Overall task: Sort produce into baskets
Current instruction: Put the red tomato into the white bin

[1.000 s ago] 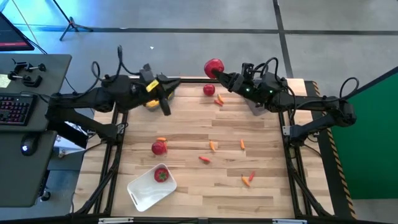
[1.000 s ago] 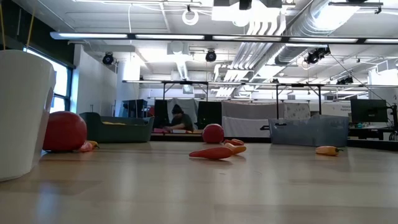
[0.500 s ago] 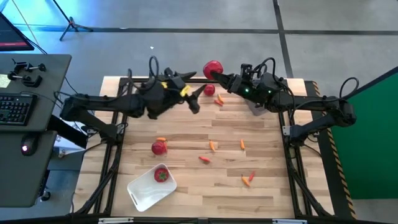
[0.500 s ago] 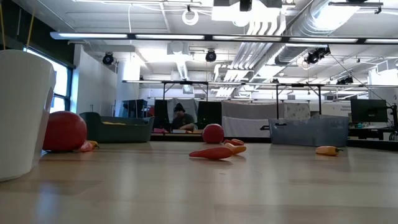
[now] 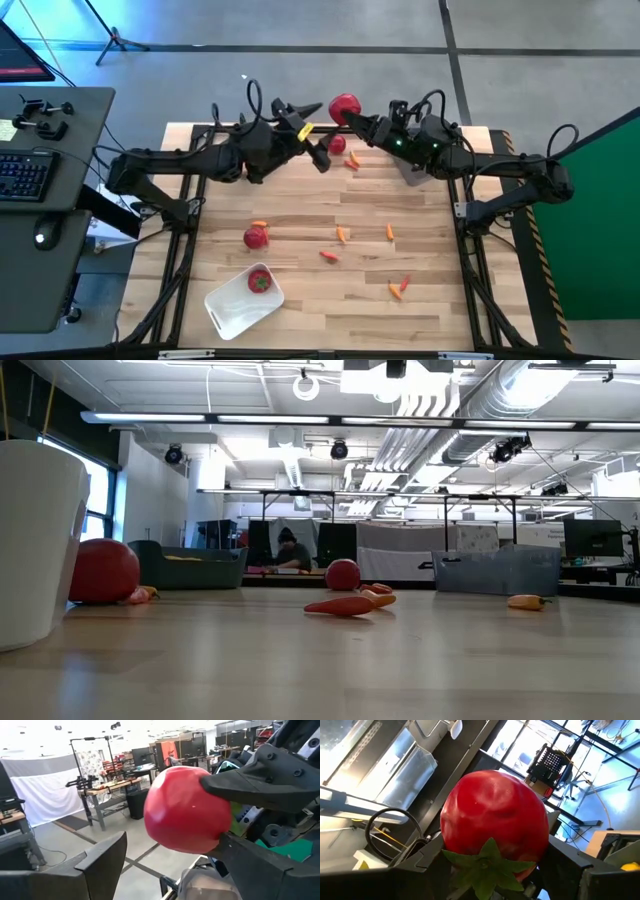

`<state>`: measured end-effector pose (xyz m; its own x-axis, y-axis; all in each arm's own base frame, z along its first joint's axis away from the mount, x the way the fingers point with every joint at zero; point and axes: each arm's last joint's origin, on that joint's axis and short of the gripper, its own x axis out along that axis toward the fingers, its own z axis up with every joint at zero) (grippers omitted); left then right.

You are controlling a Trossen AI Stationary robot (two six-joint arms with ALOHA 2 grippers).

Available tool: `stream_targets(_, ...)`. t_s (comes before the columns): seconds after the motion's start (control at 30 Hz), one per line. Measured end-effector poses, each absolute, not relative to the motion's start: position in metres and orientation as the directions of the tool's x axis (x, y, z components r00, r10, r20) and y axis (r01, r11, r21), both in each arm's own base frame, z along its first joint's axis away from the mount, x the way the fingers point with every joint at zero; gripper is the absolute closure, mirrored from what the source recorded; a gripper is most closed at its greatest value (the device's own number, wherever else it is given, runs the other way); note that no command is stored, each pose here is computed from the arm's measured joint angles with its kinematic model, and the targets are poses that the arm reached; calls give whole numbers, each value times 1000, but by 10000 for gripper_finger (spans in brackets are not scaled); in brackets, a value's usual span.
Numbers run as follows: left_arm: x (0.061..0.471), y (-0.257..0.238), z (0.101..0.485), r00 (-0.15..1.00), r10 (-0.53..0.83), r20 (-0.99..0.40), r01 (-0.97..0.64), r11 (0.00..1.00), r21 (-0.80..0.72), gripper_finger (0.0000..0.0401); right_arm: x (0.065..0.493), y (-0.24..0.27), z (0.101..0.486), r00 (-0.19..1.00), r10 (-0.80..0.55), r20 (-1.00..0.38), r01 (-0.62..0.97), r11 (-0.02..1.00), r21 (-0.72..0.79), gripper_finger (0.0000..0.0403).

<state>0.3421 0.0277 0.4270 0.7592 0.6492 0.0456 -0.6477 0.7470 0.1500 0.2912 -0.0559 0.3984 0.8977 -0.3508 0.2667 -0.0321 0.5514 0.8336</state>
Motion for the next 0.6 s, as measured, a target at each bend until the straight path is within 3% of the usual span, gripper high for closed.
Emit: stream_targets(0.6, 355, 25, 424, 766, 635, 101, -638, 733, 237, 91, 293, -55, 397, 908, -332, 255, -44, 530, 847, 180)
